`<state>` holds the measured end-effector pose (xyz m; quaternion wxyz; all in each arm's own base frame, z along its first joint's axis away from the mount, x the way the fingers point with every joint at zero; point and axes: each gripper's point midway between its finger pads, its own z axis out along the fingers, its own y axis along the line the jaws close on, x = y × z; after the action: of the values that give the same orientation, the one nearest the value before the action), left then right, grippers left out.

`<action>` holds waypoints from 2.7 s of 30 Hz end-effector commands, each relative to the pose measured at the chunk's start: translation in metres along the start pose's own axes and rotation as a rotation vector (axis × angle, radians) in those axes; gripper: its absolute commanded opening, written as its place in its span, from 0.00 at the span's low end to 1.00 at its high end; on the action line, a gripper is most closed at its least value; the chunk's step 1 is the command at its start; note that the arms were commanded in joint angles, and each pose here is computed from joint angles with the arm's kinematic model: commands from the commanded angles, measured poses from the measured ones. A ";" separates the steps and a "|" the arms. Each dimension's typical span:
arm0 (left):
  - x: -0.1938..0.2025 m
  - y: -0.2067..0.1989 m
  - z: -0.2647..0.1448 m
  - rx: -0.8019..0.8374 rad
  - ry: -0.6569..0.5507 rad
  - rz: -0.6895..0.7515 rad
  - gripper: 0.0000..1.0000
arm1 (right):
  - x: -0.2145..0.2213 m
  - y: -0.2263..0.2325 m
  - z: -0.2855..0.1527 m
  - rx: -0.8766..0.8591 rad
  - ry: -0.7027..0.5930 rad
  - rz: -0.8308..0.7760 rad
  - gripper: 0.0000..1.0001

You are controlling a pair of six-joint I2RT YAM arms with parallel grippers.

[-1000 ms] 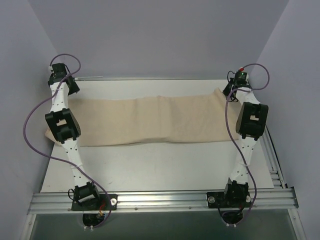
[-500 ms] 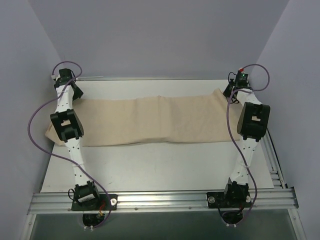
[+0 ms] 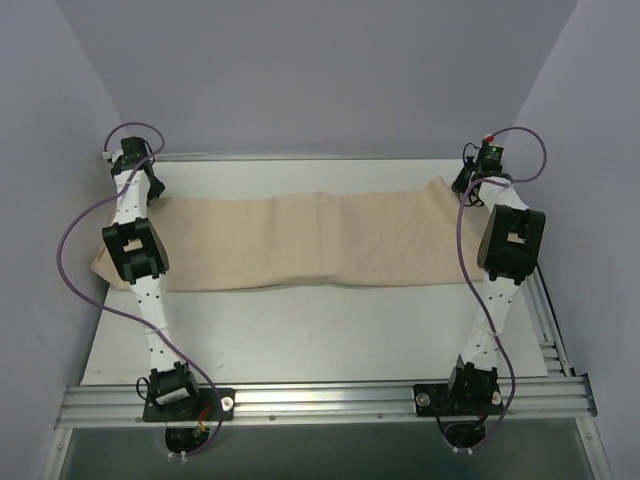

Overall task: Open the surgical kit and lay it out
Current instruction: Open the surgical kit at the center of the board.

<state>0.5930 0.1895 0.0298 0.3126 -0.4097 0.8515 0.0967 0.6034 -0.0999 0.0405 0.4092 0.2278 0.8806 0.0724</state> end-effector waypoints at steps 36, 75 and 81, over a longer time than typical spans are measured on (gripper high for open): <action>0.008 -0.043 -0.077 0.204 0.035 0.008 0.02 | -0.070 -0.027 -0.034 0.219 -0.044 0.070 0.54; 0.020 -0.073 -0.095 0.364 0.101 0.013 0.02 | -0.061 -0.115 -0.038 0.459 -0.025 0.220 0.46; 0.022 -0.074 -0.094 0.370 0.109 0.011 0.02 | -0.044 -0.107 -0.022 0.444 0.012 0.226 0.45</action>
<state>0.5780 0.0926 0.0568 0.2848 -0.3558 0.8883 -0.0572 0.5706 -0.2140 0.0390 0.3247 0.3980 0.8551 -0.0704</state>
